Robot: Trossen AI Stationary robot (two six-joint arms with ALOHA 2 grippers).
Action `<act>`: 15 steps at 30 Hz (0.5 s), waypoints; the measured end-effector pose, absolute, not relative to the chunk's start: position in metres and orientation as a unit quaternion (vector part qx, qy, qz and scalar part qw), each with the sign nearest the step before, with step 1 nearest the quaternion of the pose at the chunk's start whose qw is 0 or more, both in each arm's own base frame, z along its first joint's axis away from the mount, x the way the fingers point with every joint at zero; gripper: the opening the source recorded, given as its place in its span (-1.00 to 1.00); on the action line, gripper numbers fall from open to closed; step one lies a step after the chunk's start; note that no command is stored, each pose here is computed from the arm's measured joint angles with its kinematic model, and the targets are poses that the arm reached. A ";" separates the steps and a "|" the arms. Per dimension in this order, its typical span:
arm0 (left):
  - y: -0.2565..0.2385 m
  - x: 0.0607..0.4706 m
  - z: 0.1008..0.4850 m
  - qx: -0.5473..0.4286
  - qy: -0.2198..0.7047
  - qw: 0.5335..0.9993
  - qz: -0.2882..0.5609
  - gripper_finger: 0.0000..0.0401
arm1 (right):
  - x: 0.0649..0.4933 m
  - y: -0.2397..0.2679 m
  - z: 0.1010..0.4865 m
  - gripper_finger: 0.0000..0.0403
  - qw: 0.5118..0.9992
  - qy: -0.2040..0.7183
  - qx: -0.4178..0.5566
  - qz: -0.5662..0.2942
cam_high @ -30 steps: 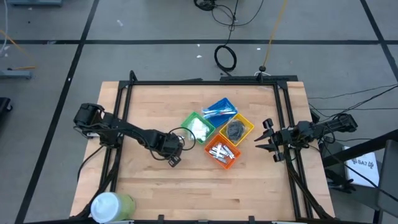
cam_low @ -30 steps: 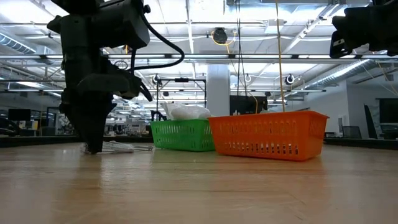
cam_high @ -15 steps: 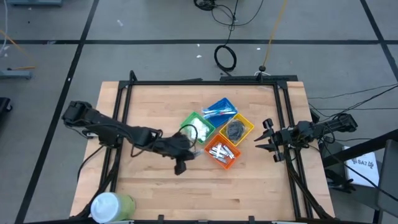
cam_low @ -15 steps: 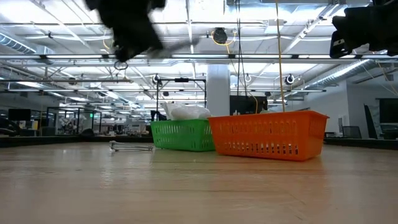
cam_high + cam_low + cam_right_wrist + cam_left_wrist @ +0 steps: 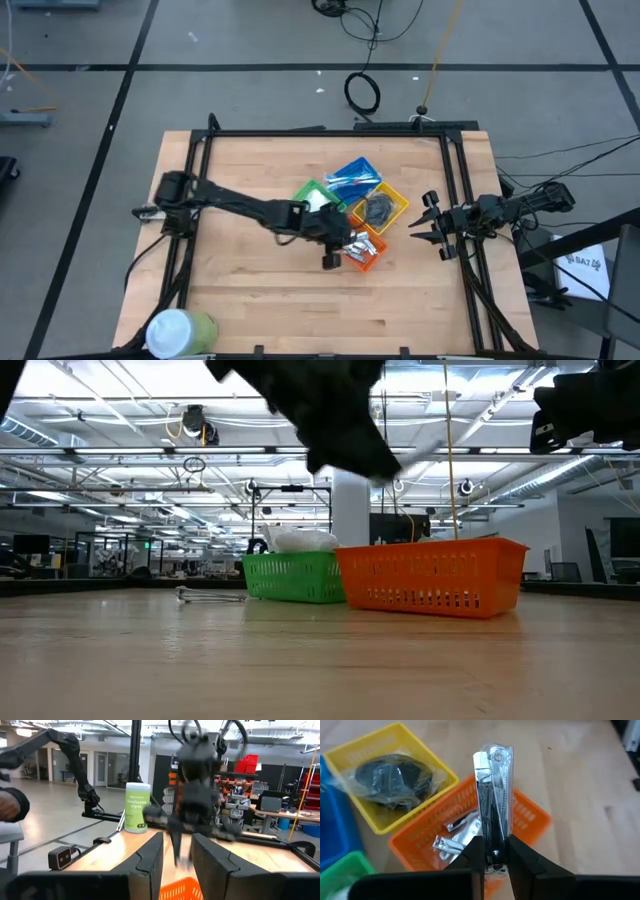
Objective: Pick & Place Travel size toiletries
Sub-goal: Put the silver nail cutter into the orange bin
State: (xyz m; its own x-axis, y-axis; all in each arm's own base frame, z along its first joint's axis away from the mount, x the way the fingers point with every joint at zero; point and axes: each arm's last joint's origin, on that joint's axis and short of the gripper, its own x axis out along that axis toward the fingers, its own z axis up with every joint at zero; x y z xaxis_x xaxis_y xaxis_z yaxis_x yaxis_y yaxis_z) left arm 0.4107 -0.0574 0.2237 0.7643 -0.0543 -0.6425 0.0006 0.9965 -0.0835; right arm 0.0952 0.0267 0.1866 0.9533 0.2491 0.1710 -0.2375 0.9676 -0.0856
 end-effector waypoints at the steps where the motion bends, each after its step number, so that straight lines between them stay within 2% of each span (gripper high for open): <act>1: -0.054 0.417 0.217 -0.044 0.348 0.936 -0.014 -0.76 | 0.095 0.027 0.187 -0.55 0.988 -0.091 -0.032 0.123; 7: -0.039 0.434 0.180 -0.058 0.383 0.922 -0.001 -0.62 | 0.095 0.027 0.187 -0.55 0.988 -0.093 -0.032 0.123; 15: -0.036 0.434 0.186 -0.088 0.375 0.923 -0.012 -0.59 | 0.095 0.027 0.187 -0.55 0.988 -0.093 -0.032 0.123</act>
